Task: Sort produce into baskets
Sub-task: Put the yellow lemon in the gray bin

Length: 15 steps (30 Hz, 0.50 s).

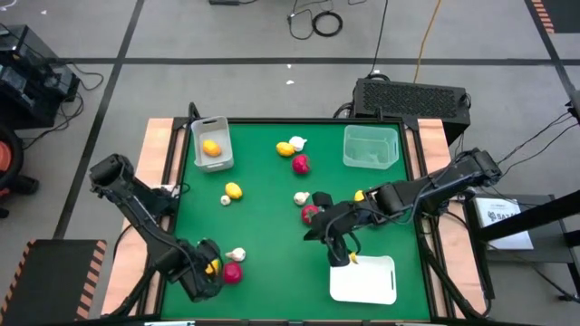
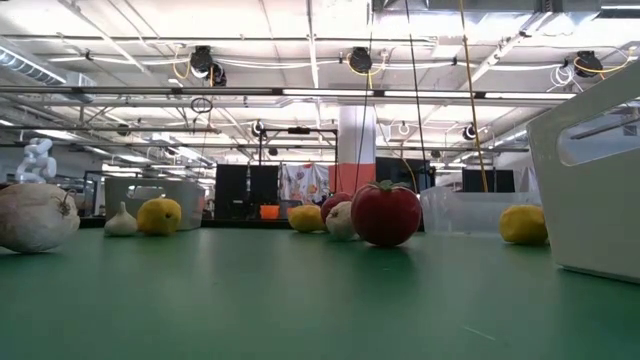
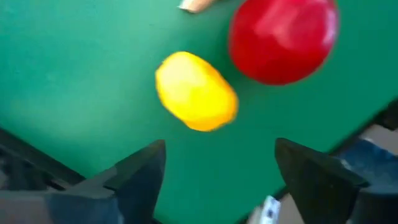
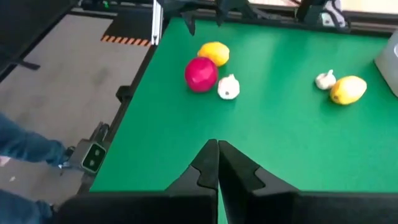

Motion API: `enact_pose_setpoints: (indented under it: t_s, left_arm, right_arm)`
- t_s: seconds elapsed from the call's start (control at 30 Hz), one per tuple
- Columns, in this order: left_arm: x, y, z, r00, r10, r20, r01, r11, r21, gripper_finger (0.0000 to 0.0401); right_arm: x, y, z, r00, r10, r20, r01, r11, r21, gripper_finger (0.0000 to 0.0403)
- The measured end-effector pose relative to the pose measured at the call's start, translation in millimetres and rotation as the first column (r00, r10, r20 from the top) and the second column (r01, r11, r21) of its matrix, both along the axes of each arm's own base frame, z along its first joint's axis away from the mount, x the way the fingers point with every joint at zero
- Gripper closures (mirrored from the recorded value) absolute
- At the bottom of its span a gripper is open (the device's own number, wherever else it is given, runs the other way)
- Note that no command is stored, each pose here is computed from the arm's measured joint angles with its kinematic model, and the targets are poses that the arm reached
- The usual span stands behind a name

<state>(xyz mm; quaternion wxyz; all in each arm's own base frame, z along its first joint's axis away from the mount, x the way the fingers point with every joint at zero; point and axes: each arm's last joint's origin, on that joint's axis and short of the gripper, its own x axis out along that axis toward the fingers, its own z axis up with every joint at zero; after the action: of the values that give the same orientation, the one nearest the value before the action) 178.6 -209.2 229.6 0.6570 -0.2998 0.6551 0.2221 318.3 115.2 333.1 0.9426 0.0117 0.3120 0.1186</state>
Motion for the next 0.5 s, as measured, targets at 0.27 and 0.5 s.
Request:
enact_pose_setpoints:
  t_s: [0.27,0.5]
  left_arm:
    - [-1.1,-4.5,-16.5,0.998,0.045,-0.040,-0.041,0.993,0.113,0.0023]
    - [6.2,-11.5,-38.0,0.997,0.064,-0.044,-0.055,0.981,0.185,0.0020]
  right_arm:
    - [1.2,-3.6,0.2,0.999,-0.036,-0.009,0.036,0.999,0.033,0.0403]
    - [1.2,-3.5,0.2,0.999,-0.050,-0.016,0.051,0.997,0.053,0.0403]
